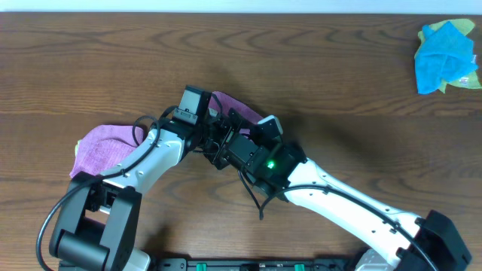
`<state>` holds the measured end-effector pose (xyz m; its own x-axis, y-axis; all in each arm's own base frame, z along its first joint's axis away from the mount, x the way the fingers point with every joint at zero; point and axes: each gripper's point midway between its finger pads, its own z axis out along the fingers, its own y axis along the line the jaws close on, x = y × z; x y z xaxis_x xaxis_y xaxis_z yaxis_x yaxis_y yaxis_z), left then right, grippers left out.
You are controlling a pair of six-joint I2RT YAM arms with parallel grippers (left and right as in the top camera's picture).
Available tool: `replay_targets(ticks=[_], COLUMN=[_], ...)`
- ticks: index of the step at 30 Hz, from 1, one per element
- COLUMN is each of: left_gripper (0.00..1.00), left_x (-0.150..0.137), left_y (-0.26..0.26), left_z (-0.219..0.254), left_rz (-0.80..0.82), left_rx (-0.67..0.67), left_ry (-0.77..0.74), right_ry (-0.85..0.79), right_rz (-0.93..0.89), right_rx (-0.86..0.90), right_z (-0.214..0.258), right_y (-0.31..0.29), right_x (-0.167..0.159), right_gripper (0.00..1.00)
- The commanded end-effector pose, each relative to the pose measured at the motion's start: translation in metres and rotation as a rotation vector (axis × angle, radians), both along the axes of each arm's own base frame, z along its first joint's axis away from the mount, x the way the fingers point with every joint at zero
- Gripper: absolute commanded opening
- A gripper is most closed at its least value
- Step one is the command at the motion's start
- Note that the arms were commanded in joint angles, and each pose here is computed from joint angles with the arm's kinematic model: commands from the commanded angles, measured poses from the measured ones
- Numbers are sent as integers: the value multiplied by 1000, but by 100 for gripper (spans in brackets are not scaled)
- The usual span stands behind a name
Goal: Fold the cloth
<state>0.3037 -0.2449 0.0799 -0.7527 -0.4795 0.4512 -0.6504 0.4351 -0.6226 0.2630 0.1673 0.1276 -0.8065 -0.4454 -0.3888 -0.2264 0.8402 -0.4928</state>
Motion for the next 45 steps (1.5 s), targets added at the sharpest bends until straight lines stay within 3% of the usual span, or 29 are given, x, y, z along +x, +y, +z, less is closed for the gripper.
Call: replay_targets(ticks=[1,8,13,22,35,45], left_gripper=[91,85,92,88,93,97], left_x=[4,0,-7,-33,-28,-57], left_y=[-5,-8,-7,6,36,49], left_z=[9,12,12,-1,8,-5], left_rz=[-10,-35,-117,-230,-214,-280], left_rx=[-22,-45,-53,0,14,98], left_ry=[-15,-13,-64,-42,-84,2], right_ry=[-55,-55,-58,-61,-61,-66], right_rz=[-26,-26,-27,-27,-27,-28], right_rx=[28,27,25,23,23,31], right_z=[14,14,15,15,15,17], right_y=[0,0,-1,-1,-1,0], right_x=[7,7,7,8,8,9], right_gripper=[1,1,1,1,1,1])
